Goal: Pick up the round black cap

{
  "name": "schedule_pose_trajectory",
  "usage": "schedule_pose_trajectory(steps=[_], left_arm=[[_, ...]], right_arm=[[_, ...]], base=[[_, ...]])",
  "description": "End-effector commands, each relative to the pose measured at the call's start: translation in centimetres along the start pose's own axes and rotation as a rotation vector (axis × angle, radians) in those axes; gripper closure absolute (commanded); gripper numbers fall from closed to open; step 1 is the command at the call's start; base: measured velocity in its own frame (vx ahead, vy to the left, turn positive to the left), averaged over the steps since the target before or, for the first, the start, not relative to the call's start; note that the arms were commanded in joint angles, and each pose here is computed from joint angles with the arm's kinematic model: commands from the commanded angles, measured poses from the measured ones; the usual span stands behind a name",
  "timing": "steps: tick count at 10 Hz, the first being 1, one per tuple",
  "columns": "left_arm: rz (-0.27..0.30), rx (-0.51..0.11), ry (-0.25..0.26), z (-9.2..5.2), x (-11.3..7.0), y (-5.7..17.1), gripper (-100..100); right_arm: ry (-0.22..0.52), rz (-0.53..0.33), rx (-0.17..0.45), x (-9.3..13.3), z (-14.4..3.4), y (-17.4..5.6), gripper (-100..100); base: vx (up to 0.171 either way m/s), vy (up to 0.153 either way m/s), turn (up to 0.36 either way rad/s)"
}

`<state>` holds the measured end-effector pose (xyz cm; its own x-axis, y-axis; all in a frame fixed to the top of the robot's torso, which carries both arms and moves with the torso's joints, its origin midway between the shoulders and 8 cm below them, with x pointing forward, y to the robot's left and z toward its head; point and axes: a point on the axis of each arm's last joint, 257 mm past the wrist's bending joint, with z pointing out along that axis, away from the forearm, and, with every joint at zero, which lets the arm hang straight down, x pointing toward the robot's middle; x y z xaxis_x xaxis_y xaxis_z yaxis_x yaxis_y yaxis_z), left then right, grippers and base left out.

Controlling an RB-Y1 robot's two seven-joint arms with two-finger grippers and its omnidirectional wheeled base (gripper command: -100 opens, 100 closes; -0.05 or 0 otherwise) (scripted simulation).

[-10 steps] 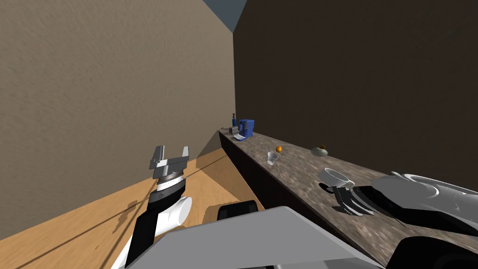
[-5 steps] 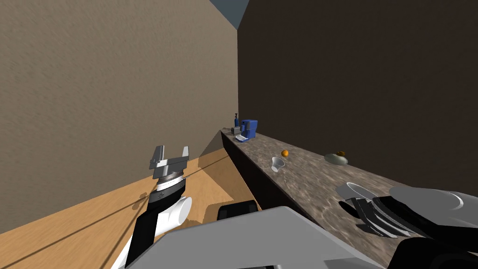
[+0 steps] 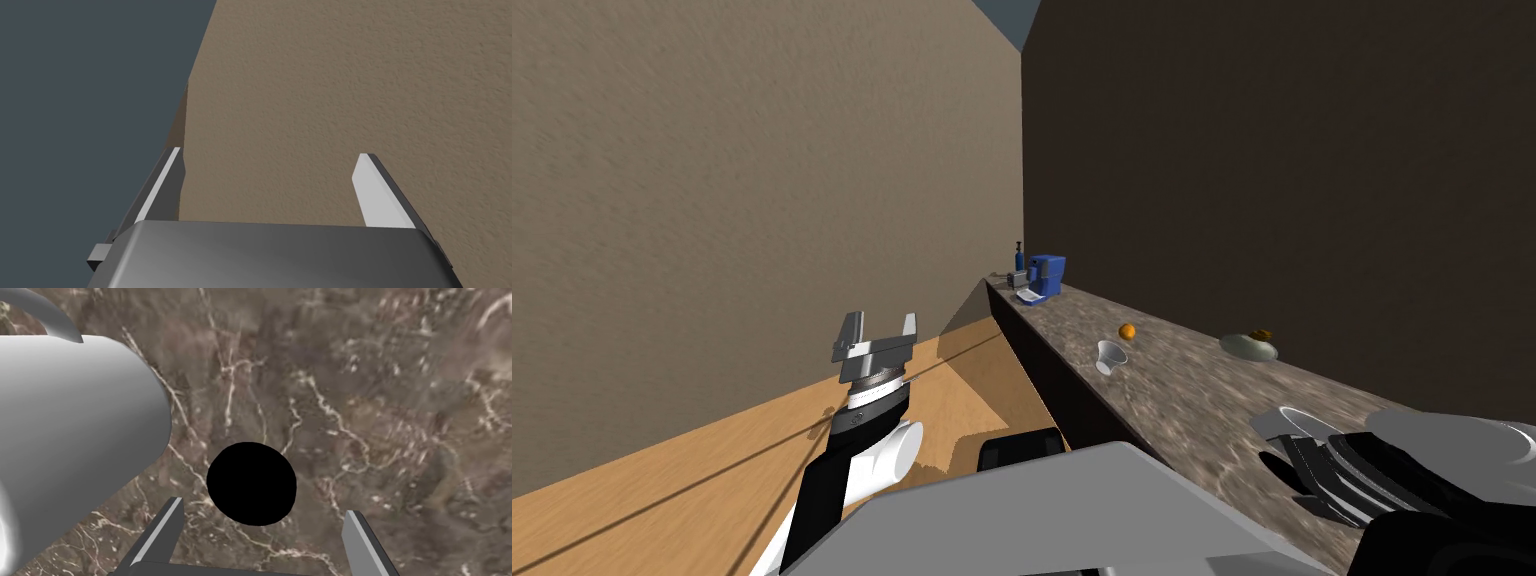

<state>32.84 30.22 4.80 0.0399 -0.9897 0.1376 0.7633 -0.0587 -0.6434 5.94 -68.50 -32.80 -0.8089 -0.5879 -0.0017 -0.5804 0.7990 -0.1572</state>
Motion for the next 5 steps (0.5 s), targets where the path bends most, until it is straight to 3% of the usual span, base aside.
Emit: schedule_pose_trajectory(steps=[1,5], left_arm=[[0.0,0.0,0.0,0.0,0.0,0.0,0],[0.0,0.0,0.0,0.0,0.0,0.0,0]], right_arm=[[0.002,0.011,0.001,0.9,0.6,0.9,-100],[0.004,0.022,0.002,1.8,1.3,1.9,-100]], base=[[0.034,-0.026,0.082],[0.022,-0.018,0.047]])
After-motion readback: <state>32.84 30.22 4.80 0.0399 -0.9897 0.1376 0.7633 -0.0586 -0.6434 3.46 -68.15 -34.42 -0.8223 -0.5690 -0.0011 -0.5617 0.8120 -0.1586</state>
